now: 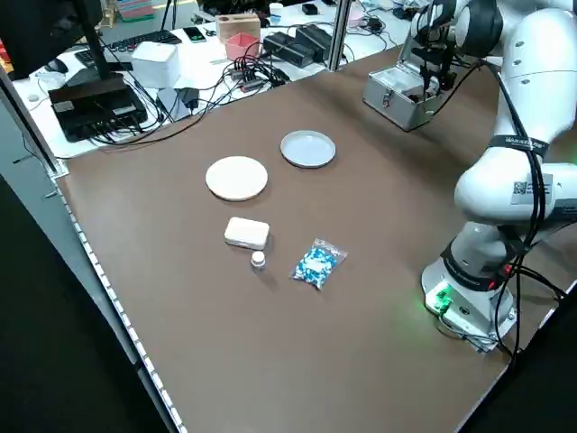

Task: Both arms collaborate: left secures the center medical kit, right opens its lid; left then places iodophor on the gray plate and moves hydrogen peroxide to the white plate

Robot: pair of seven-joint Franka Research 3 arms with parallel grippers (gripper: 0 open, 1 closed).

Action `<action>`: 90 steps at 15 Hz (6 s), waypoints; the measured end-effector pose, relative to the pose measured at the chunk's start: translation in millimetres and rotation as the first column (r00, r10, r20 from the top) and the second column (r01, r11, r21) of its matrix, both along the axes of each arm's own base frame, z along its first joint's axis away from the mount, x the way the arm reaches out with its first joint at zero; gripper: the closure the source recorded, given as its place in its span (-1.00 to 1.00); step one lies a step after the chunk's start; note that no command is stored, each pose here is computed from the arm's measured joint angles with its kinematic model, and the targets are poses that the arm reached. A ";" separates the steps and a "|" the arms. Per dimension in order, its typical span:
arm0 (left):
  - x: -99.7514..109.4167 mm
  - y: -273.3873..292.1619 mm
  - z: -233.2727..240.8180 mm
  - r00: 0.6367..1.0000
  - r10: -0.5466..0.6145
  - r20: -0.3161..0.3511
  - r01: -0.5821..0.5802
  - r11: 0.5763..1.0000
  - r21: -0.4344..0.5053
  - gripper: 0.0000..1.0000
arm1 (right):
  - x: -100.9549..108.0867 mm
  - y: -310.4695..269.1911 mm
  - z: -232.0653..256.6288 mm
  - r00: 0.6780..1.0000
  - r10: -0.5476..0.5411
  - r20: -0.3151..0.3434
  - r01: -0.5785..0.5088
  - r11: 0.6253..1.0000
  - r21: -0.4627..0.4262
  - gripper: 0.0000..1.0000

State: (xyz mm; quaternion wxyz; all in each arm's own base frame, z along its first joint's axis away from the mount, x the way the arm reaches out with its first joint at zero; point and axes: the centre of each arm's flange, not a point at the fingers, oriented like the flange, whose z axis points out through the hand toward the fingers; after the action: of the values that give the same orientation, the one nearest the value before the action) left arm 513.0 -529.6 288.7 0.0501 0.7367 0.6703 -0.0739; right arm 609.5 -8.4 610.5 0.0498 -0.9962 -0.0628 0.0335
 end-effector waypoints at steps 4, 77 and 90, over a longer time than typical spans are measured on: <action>26.9 28.7 -4.1 0.999 0.035 0.005 -0.035 0.999 0.019 -0.12 | -4.0 -6.4 -3.8 1.000 -0.005 -0.004 0.005 1.000 0.007 -0.97; 166.8 372.8 152.2 0.994 -0.080 -0.077 0.047 0.928 -0.370 0.34 | -21.7 -14.0 20.4 0.994 -0.023 0.109 0.036 0.992 -0.121 -0.97; 172.4 480.5 117.5 0.984 -0.159 -0.084 0.092 0.846 -0.525 0.34 | -20.7 -3.2 18.1 0.994 -0.008 0.107 0.021 0.993 -0.120 -0.97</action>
State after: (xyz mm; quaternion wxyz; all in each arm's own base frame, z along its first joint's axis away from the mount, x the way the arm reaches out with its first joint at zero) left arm 685.4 -49.1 406.2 0.2001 0.7319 0.5777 -0.3008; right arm 588.9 -11.6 628.6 -0.0141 -0.9982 -0.0559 -0.0163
